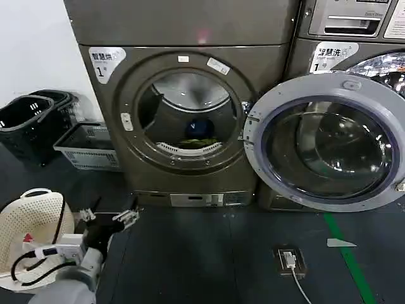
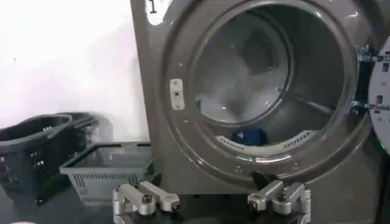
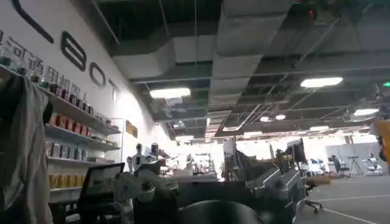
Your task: Grasp the clothes from the dryer.
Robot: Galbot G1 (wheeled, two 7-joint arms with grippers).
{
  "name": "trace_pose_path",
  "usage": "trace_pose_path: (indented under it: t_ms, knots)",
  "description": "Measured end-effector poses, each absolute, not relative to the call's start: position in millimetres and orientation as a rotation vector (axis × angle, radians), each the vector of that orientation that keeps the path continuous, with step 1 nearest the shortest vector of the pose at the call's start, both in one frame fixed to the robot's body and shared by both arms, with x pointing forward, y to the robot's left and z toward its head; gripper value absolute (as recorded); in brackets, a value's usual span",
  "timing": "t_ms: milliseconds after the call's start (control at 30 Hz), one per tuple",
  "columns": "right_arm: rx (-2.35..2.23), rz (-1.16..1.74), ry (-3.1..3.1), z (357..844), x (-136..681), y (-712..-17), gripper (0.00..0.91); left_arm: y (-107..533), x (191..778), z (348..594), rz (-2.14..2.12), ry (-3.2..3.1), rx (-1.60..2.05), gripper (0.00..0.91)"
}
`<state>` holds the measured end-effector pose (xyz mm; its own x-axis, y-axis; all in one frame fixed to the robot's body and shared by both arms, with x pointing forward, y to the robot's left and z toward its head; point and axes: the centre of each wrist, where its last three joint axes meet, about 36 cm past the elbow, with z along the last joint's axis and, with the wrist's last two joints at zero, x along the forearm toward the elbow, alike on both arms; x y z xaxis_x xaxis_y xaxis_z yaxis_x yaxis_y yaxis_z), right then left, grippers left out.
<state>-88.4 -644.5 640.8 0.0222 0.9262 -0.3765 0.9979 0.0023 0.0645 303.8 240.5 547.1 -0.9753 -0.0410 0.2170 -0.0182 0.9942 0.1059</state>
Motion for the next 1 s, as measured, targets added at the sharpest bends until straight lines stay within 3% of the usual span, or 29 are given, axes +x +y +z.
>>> trace_pose_path:
  t_ms: [1000]
  knots:
    - [2.016, -0.334, 1.919, 641.6, -94.9, -645.3, 0.907, 240.1, 306.0, 544.8, -0.181, -2.908, 0.041, 0.907]
